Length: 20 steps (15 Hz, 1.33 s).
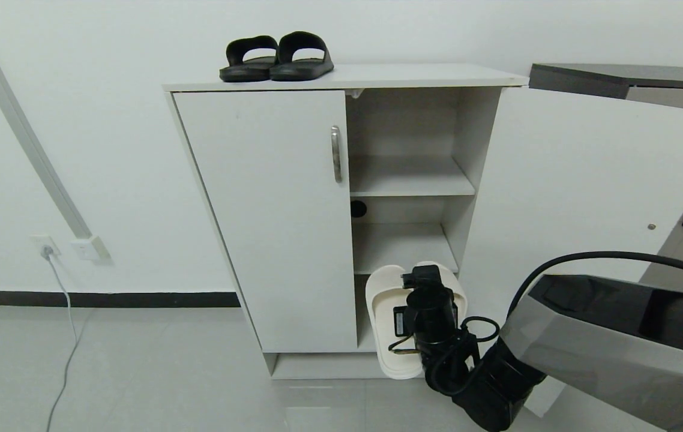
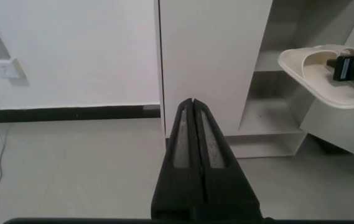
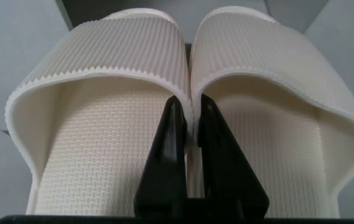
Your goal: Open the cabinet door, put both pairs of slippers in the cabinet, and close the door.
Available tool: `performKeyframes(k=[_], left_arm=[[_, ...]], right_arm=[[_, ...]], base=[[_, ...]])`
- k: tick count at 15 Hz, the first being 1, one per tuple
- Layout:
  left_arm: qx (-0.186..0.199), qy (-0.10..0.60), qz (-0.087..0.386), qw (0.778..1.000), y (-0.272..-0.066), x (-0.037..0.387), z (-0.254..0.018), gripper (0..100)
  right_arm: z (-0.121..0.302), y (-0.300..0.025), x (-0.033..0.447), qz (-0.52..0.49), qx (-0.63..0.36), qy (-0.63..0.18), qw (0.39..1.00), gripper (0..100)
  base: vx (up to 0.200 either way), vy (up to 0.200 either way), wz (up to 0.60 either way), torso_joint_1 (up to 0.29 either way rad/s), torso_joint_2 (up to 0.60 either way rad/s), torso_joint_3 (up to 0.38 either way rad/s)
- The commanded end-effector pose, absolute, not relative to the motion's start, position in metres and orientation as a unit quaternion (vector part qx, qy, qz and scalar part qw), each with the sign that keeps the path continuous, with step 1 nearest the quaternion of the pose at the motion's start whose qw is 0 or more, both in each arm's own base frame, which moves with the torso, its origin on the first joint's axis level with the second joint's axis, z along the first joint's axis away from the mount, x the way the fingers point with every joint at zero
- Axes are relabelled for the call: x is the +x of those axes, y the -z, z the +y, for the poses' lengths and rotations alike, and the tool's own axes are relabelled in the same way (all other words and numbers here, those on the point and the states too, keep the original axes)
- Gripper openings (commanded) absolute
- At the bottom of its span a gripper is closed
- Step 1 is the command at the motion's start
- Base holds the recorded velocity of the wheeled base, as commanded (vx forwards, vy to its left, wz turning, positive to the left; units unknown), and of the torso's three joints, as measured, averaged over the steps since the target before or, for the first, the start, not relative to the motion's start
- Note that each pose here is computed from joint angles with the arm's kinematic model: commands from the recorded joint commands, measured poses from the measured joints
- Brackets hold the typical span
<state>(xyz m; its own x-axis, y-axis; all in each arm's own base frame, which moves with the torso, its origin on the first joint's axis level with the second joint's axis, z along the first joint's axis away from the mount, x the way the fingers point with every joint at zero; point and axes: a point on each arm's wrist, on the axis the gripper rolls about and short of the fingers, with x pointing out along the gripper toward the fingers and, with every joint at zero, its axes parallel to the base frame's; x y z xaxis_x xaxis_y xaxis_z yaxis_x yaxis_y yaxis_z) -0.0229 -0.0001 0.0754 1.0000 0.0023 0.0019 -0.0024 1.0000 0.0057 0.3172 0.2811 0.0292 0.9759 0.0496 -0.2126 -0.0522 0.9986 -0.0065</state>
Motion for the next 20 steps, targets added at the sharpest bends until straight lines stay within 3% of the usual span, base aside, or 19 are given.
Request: performKeyframes(k=[1, 9, 13, 20], left_arm=[[0.003, -0.002, 0.000, 1.000, -0.075, -0.023, 0.000, 0], [0.002, -0.002, 0.000, 1.000, -0.075, -0.023, 0.000, 0], [0.002, -0.002, 0.000, 1.000, -0.075, -0.023, 0.000, 0], [0.002, -0.002, 0.000, 1.000, -0.075, -0.023, 0.000, 0]], right_arm=[[0.278, -0.024, 0.321, 0.110, -0.009, -0.020, 0.994, 0], [0.278, -0.018, 0.323, 0.094, 0.000, -0.015, 0.995, 0], [0.274, -0.021, 0.331, -0.002, 0.003, -0.008, 1.000, 0], [0.273, -0.018, 0.331, -0.003, 0.000, -0.008, 1.000, 0]], base=[[0.000, 0.000, 0.00, 0.002, 0.00, -0.154], [0.000, 0.000, 0.00, 0.002, 0.00, -0.186], [0.000, 0.000, 0.00, 0.001, 0.00, -0.020], [0.000, 0.000, 0.00, 0.000, 0.00, 0.000]])
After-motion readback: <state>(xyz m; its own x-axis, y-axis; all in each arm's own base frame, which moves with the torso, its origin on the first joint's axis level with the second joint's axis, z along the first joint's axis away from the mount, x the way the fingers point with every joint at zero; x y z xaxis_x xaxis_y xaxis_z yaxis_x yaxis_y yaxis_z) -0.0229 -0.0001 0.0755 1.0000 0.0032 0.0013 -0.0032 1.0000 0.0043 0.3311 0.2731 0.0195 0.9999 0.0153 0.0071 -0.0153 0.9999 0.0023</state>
